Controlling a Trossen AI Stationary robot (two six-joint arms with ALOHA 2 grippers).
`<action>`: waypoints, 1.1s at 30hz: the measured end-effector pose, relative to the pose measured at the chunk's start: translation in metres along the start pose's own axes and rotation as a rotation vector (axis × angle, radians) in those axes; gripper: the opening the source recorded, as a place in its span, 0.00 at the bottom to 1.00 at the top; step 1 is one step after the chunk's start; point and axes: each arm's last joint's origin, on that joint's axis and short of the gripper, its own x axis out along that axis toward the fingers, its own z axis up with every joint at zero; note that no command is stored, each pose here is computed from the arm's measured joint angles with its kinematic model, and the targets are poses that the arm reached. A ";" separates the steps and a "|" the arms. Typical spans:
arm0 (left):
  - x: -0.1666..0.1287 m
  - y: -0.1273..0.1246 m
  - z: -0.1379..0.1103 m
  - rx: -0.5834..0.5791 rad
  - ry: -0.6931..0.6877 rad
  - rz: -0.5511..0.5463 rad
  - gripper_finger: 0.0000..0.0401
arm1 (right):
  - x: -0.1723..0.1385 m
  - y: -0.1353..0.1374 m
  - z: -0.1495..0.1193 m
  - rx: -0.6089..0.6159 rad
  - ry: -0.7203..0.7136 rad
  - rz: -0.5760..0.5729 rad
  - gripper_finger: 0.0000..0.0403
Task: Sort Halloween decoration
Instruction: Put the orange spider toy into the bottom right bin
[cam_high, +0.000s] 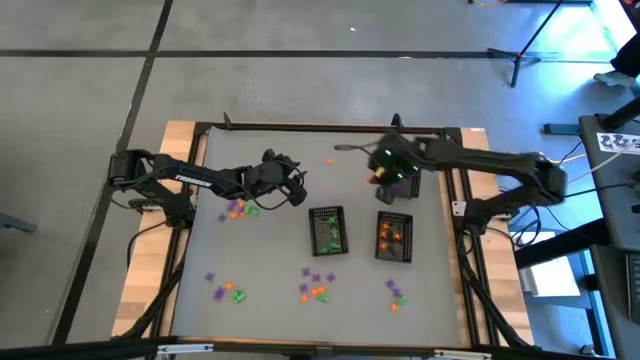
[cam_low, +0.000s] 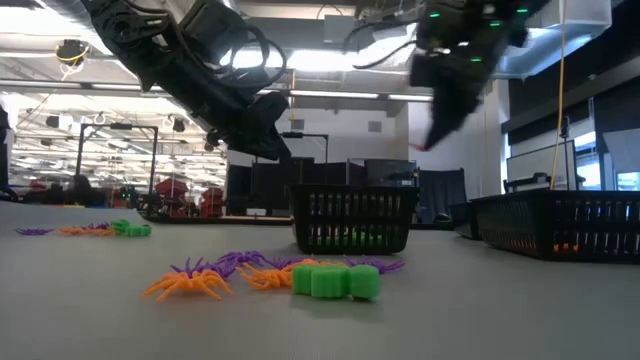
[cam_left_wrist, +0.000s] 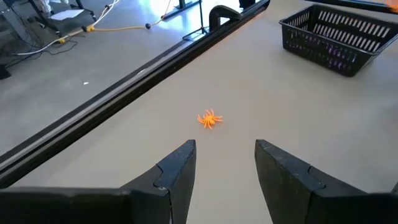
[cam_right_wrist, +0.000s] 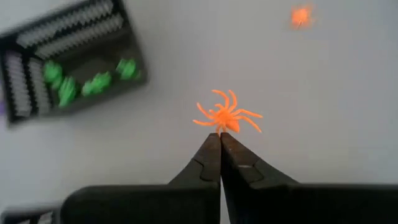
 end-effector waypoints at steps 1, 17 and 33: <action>0.000 0.000 0.000 0.000 0.000 0.000 0.39 | -0.002 0.004 -0.010 0.007 0.001 0.005 0.00; 0.000 0.000 0.002 -0.010 -0.017 -0.004 0.39 | 0.012 0.070 -0.100 -0.014 0.146 0.163 0.08; 0.000 0.000 0.003 -0.015 -0.025 -0.006 0.39 | 0.006 0.061 -0.050 -0.100 -0.405 -0.073 0.40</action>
